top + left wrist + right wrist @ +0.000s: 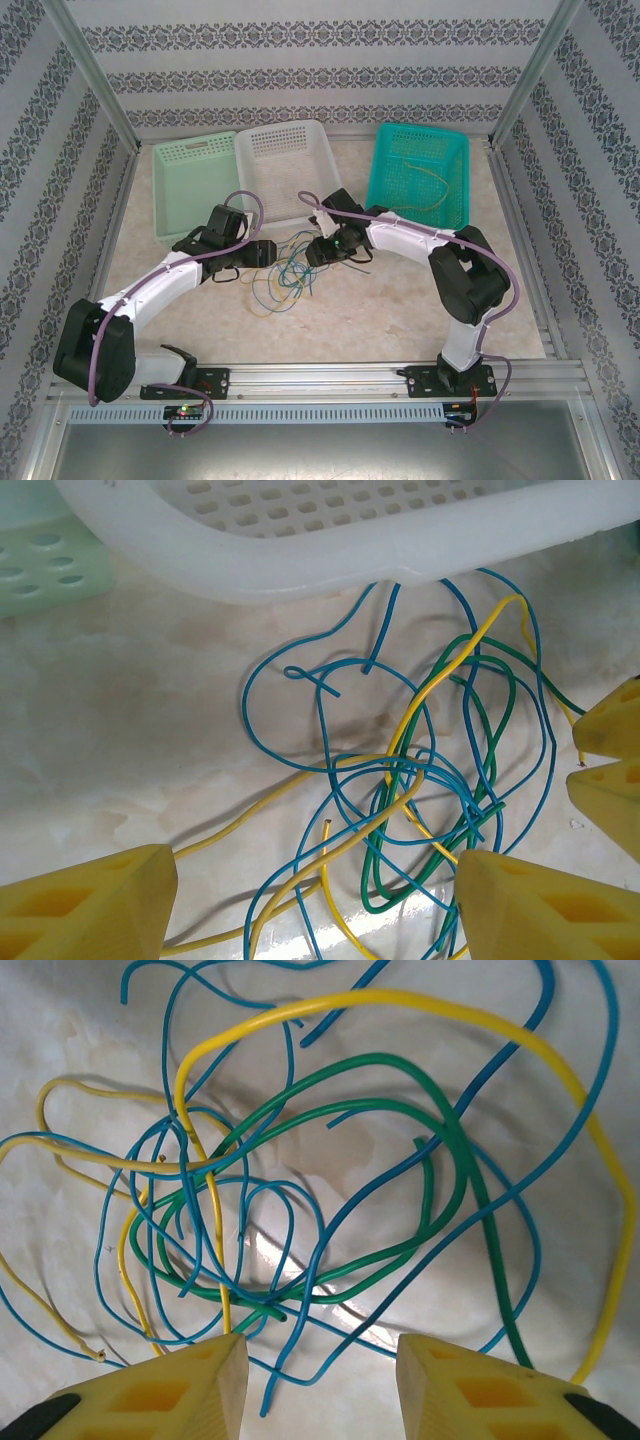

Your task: Untangle the cables

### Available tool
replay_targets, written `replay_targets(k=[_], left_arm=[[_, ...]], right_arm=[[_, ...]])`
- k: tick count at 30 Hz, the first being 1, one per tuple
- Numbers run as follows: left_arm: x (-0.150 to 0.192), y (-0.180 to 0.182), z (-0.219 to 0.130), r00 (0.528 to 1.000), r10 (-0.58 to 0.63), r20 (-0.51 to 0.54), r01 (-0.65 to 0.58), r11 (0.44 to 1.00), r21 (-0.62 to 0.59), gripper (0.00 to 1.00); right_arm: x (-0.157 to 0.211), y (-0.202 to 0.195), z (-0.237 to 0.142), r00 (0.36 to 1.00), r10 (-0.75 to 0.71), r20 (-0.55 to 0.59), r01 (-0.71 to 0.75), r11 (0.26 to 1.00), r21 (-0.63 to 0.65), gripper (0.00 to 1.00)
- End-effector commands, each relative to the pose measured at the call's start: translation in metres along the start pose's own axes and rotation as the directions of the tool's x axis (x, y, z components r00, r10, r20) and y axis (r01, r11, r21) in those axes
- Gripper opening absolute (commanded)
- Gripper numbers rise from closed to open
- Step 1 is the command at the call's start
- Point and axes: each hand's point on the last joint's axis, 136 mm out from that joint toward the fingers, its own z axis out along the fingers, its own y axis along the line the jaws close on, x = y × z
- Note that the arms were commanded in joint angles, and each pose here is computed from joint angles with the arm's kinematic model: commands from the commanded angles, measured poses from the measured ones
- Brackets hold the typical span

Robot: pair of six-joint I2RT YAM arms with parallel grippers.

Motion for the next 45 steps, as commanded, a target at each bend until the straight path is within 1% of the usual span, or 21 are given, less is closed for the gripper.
replay_targets(k=[1,9,12,15,18,19,21,24,28,31,34,37,39,43,45], left_arm=[[-0.004,0.002,-0.001,0.999,-0.018,0.027,0.018,1.000,0.004,0.74],[-0.010,-0.002,-0.005,0.999,-0.020,0.048,0.019,1.000,0.015,0.74],[-0.011,-0.002,-0.006,0.998,-0.018,0.052,0.018,1.000,0.015,0.74],[-0.010,-0.001,-0.005,0.999,-0.019,0.050,0.019,1.000,0.011,0.74],[-0.009,-0.001,-0.006,0.999,-0.017,0.048,0.017,1.000,0.010,0.74],[-0.008,0.000,-0.006,0.999,-0.017,0.047,0.017,1.000,0.007,0.75],[-0.008,0.001,-0.005,0.999,-0.018,0.047,0.018,1.000,0.003,0.75],[-0.008,0.001,-0.004,0.999,-0.018,0.044,0.018,1.000,0.003,0.75],[-0.012,0.000,-0.004,0.999,-0.013,0.051,0.012,1.000,0.008,0.75],[-0.020,-0.006,-0.010,0.997,0.012,0.074,-0.014,1.000,0.024,0.74],[-0.028,-0.007,-0.018,0.994,0.031,0.106,-0.032,0.999,0.009,0.75],[-0.038,-0.007,-0.030,0.988,0.055,0.145,-0.054,0.999,-0.011,0.77],[-0.045,-0.011,-0.040,0.981,0.072,0.180,-0.073,0.997,-0.003,0.77],[-0.064,-0.022,-0.064,0.959,0.095,0.266,-0.102,0.995,0.013,0.78],[-0.072,-0.029,-0.072,0.951,0.098,0.293,-0.112,0.993,0.032,0.78]], right_arm=[[0.011,-0.003,0.006,0.999,0.042,-0.032,-0.041,0.999,0.024,0.42],[0.007,-0.011,0.022,0.996,0.071,-0.051,-0.067,0.995,0.069,0.39],[0.006,-0.011,0.024,0.996,0.074,-0.047,-0.071,0.995,0.068,0.38],[0.001,-0.007,0.022,0.997,0.072,-0.029,-0.070,0.996,0.059,0.23],[0.004,-0.002,0.011,0.999,0.052,-0.013,-0.051,0.996,0.070,0.04],[0.005,-0.001,0.005,0.999,0.044,-0.004,-0.044,0.996,0.072,0.00],[0.008,0.002,-0.007,0.999,0.038,0.019,-0.040,0.996,0.075,0.00],[0.008,0.008,-0.031,0.998,0.021,0.058,-0.026,0.996,0.087,0.00],[0.000,0.018,-0.074,0.992,-0.035,0.125,0.020,0.993,0.119,0.00],[-0.007,0.028,-0.106,0.982,-0.094,0.166,0.071,0.988,0.140,0.00],[-0.011,0.037,-0.138,0.967,-0.160,0.200,0.126,0.977,0.172,0.00],[-0.018,0.044,-0.175,0.939,-0.240,0.246,0.186,0.957,0.223,0.00],[-0.023,0.049,-0.201,0.916,-0.281,0.288,0.207,0.943,0.261,0.00],[-0.033,0.065,-0.257,0.844,-0.350,0.406,0.232,0.921,0.312,0.00],[-0.037,0.073,-0.275,0.811,-0.376,0.448,0.248,0.915,0.319,0.00]])
